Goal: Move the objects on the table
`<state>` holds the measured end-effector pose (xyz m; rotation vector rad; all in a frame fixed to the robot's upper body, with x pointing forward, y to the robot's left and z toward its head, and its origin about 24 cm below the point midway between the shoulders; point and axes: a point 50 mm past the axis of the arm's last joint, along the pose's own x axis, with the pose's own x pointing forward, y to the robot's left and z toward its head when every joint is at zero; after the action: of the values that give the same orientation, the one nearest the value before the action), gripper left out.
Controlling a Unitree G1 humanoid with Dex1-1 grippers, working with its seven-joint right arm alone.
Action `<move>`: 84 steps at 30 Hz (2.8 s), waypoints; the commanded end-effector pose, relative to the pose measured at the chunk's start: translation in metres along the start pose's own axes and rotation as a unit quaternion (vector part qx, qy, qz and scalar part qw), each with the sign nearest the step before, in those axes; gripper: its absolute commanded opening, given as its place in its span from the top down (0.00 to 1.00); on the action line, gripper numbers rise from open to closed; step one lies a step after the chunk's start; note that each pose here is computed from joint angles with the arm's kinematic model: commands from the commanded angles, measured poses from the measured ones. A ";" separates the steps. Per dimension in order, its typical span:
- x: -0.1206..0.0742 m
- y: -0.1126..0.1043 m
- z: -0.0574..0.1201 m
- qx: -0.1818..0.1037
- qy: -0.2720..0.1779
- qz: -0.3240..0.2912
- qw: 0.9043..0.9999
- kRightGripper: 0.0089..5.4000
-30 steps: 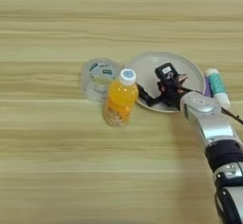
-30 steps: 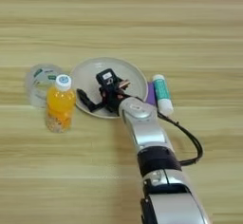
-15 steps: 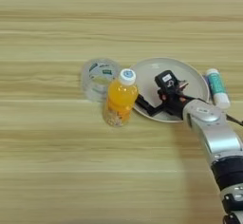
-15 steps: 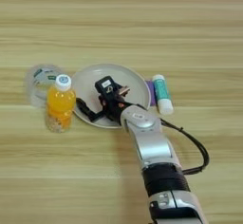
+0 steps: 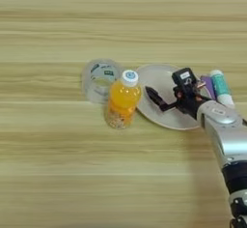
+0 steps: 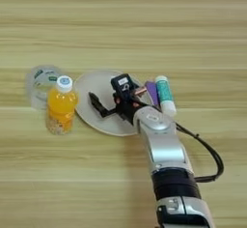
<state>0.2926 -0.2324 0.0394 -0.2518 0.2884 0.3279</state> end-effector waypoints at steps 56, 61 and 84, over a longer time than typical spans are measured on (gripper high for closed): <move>-0.064 0.063 0.106 -0.017 -0.268 0.188 0.945 0.01; -0.059 0.068 0.099 -0.017 -0.250 0.199 0.947 0.01; -0.032 0.080 0.068 -0.006 -0.172 0.220 0.960 0.01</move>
<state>0.2423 -0.1503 0.0754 -0.0808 0.1049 0.8034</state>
